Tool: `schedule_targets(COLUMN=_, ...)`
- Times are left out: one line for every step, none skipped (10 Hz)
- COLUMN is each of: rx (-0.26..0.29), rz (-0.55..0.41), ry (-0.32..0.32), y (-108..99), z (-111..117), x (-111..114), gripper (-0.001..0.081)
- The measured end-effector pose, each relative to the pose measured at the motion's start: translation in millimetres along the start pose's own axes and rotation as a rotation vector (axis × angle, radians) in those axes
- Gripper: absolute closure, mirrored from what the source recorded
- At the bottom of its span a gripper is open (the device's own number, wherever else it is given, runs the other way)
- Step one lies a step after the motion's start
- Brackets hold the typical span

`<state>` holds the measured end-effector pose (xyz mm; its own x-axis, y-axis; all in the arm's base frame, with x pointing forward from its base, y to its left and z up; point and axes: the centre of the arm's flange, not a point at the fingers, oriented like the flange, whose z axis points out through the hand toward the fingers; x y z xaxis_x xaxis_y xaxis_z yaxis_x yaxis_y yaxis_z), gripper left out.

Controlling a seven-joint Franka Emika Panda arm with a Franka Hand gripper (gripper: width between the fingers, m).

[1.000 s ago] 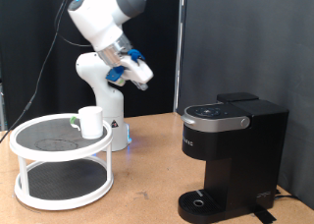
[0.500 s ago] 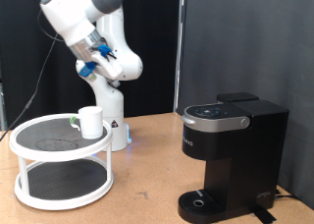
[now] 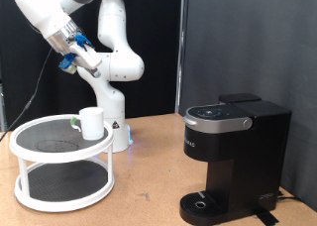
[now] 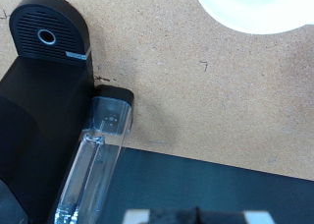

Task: Make a cup of coffee with the keurig machine

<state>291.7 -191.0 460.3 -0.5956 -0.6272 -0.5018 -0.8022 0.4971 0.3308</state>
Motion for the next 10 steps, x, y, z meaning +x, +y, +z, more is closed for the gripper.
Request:
schedule_targets(rx=-0.008, rz=0.000, ry=0.005, y=0.4, z=0.6, x=1.2, gripper=0.0801)
schedule_targets(rx=-0.013, rz=-0.006, ry=0.008, y=0.3, z=0.1, x=3.6, gripper=0.0801)
schedule_targets(rx=-0.011, rz=-0.013, ry=0.016, y=-0.1, z=-2.1, x=8.0, gripper=0.0801)
schedule_targets(rx=-0.007, rz=-0.013, ry=0.032, y=-0.9, z=-5.3, x=14.1, gripper=0.0801)
schedule_targets(rx=-0.022, rz=-0.013, ry=0.048, y=-1.3, z=-8.0, x=20.1, gripper=0.0801)
schedule_targets(rx=-0.036, rz=-0.010, ry=0.058, y=-4.2, z=-10.7, x=25.5, gripper=0.0801)
schedule_targets(rx=-0.053, rz=-0.010, ry=0.065, y=-7.5, z=-12.4, x=30.0, gripper=0.0801)
schedule_targets(rx=-0.063, rz=-0.015, ry=0.065, y=-11.6, z=-15.2, x=33.7, gripper=0.0801)
schedule_targets(rx=-0.057, rz=-0.026, ry=0.061, y=-15.4, z=-18.9, x=37.2, gripper=0.0801)
schedule_targets(rx=-0.050, rz=-0.040, ry=0.055, y=-16.9, z=-23.0, x=40.0, gripper=0.0801)
